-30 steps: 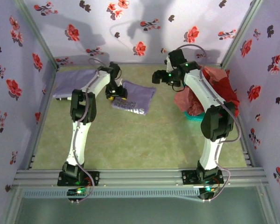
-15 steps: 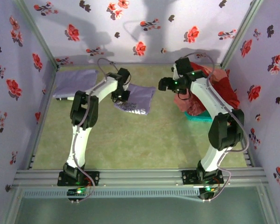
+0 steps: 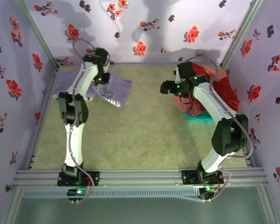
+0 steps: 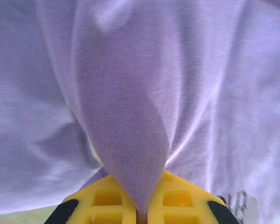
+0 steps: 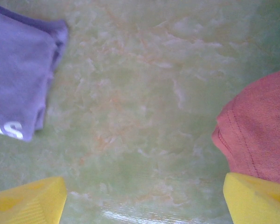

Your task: Fold and stack the t-shirts

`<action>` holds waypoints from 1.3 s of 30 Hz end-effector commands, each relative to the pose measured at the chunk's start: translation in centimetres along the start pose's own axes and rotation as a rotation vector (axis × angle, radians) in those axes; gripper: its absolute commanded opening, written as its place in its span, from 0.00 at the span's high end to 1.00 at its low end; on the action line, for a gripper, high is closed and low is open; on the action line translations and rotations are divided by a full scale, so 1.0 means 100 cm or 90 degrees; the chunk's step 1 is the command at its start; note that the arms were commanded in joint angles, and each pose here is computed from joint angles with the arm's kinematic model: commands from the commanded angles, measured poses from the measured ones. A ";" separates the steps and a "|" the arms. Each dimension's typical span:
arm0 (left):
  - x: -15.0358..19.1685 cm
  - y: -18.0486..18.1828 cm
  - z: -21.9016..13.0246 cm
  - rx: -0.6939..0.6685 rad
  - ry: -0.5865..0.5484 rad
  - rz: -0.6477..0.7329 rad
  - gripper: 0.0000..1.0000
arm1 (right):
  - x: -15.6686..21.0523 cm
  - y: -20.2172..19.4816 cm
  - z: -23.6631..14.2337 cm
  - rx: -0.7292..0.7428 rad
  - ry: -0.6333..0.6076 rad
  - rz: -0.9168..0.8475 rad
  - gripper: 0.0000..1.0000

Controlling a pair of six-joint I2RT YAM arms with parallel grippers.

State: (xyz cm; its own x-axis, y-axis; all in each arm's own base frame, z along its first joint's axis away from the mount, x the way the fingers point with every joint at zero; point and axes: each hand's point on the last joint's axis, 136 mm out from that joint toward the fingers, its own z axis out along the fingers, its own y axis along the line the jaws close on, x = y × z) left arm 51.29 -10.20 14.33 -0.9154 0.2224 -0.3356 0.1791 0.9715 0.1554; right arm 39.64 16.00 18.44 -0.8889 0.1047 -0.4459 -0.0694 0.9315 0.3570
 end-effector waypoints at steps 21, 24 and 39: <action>-0.020 0.120 -0.083 0.012 -0.107 -0.100 1.00 | -0.006 0.006 -0.008 -0.008 0.001 0.004 0.12; -0.021 0.137 -0.088 0.006 -0.119 -0.135 1.00 | -0.007 0.009 -0.008 -0.009 0.004 0.000 0.12; -0.015 0.181 -0.054 0.054 -0.119 -0.209 1.00 | -0.012 0.016 -0.004 -0.013 0.010 -0.006 0.12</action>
State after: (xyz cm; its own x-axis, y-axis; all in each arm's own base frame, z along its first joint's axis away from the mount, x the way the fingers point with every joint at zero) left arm 52.84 5.71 22.14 -0.8762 -0.0749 -0.4762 -0.0740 0.9970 -0.0205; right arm 40.38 16.75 19.20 -0.8928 0.0952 -0.4402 -0.0796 0.9287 0.3622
